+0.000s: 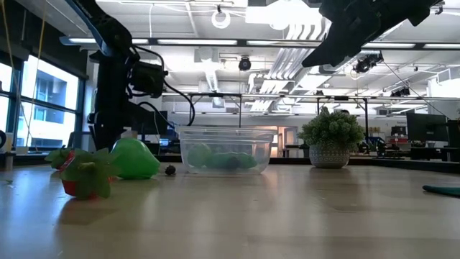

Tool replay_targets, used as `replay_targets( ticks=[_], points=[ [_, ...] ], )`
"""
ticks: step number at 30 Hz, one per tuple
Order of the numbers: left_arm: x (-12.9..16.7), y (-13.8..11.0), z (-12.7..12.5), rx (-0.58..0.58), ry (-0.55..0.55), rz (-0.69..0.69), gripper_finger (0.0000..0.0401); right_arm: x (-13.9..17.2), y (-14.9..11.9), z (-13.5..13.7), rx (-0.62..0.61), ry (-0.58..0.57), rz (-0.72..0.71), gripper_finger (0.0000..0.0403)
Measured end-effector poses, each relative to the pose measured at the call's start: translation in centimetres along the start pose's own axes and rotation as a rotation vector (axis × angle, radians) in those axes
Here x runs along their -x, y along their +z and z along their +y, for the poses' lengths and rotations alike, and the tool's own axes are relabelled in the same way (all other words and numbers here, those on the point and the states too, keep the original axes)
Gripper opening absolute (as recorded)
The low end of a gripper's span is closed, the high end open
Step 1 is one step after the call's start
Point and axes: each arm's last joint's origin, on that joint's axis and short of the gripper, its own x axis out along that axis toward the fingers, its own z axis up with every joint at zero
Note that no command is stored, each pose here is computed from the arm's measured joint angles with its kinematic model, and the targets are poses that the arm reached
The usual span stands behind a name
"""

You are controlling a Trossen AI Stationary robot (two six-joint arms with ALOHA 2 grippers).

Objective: Pick and placing Produce into tupperware
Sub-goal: Put the red cherry into the transparent bin

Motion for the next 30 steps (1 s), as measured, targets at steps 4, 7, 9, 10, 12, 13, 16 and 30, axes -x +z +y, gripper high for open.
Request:
replay_targets(
  ticks=[4, 7, 9, 10, 12, 13, 16, 30],
  points=[
    [-0.52, -0.28, -0.03, 0.003, -0.002, -0.002, 0.0216, 0.00, 0.00, 0.00, 0.000, 0.000, 0.000, 0.0002],
    [-0.58, -0.32, -0.04, 0.005, -0.003, 0.000, 0.0216, 0.00, 0.00, 0.00, 0.000, 0.000, 0.000, 0.0002],
    [-0.58, -0.35, -0.04, 0.005, -0.003, 0.003, 0.0216, 0.00, 0.00, 0.00, 0.000, 0.000, 0.000, 0.0002],
    [-0.58, -0.35, -0.04, 0.005, -0.003, 0.002, 0.0216, 0.00, 0.00, 0.01, 0.000, 0.000, 0.000, 0.0002],
    [-0.58, -0.34, -0.04, 0.005, -0.003, 0.002, 0.0216, 0.00, 0.00, 0.00, 0.000, 0.000, 0.000, 0.0002],
    [-0.58, -0.34, -0.04, 0.006, -0.003, 0.002, 0.0216, 0.00, 0.00, 0.00, 0.000, 0.000, 0.000, 0.0002],
    [-0.57, -0.33, -0.04, 0.009, -0.003, 0.002, 0.0216, 0.00, 0.00, 0.01, 0.000, 0.000, 0.000, 0.0002],
    [-0.54, -0.09, -0.38, -0.002, -0.013, -0.027, 0.0128, 0.00, 0.00, 0.00, 0.000, 0.000, 0.000, 0.0002]
  ],
)
